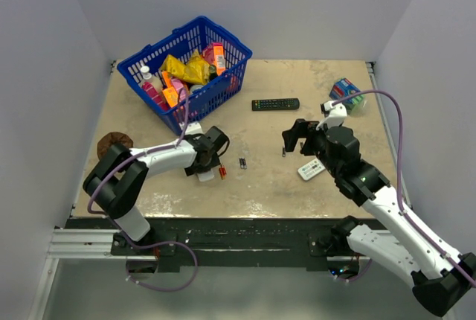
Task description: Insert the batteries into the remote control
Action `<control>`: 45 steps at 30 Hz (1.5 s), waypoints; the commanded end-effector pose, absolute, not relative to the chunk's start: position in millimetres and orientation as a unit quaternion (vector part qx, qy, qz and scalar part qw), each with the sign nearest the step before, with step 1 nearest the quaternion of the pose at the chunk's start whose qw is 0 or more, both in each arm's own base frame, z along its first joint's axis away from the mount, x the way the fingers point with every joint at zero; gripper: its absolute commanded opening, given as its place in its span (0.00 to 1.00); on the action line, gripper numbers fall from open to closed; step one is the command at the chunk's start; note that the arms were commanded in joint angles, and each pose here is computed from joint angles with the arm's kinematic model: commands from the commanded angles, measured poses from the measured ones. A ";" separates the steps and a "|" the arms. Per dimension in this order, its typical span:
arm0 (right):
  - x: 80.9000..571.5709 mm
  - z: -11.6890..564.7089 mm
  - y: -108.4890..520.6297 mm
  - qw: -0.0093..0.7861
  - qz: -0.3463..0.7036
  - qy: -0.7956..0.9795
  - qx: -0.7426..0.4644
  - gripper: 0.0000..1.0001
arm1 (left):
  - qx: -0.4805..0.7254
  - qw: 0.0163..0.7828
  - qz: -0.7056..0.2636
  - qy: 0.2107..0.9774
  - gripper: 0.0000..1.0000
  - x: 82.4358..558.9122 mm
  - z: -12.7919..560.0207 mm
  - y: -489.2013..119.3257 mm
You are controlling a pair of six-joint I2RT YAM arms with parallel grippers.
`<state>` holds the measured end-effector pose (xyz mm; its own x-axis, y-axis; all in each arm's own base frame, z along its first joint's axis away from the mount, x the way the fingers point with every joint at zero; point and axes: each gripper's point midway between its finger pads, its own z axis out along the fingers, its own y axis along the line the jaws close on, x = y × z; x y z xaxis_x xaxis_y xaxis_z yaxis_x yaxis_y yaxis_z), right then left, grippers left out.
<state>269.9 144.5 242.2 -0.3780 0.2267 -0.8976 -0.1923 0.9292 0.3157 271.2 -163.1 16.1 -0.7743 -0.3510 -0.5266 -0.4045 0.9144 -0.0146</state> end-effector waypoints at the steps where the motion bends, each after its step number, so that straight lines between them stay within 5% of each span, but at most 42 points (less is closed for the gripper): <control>1: 269.6 248.3 146.7 0.567 0.204 0.798 0.022 0.98 | -0.207 0.275 0.069 0.936 0.73 271.1 18.7 -140.6; 13: 273.0 249.2 149.9 0.567 0.209 0.796 0.027 0.98 | -0.203 0.262 0.069 0.941 0.74 276.6 10.9 -133.2; 23: 276.7 250.4 157.0 0.565 0.215 0.797 0.016 0.98 | -0.199 0.259 0.031 0.945 0.59 273.9 10.4 -142.8; 32: 274.4 263.7 183.5 0.569 0.265 0.777 -0.047 0.98 | -0.187 0.382 -0.097 0.900 0.41 289.7 83.7 -155.3; 37: 269.2 274.8 205.3 0.567 0.311 0.757 -0.092 0.98 | -0.146 0.504 -0.268 0.808 0.28 299.5 170.3 -182.9; 45: 234.4 290.5 260.1 0.521 0.446 0.694 -0.218 0.98 | -0.014 0.620 -0.435 0.653 0.28 267.6 271.5 -210.5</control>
<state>259.2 222.9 258.3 -0.4060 0.1631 -0.8992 -0.5655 0.7281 0.3873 278.2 -186.6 194.6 -0.3898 -0.5267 -0.7554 0.2045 0.7503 -0.6286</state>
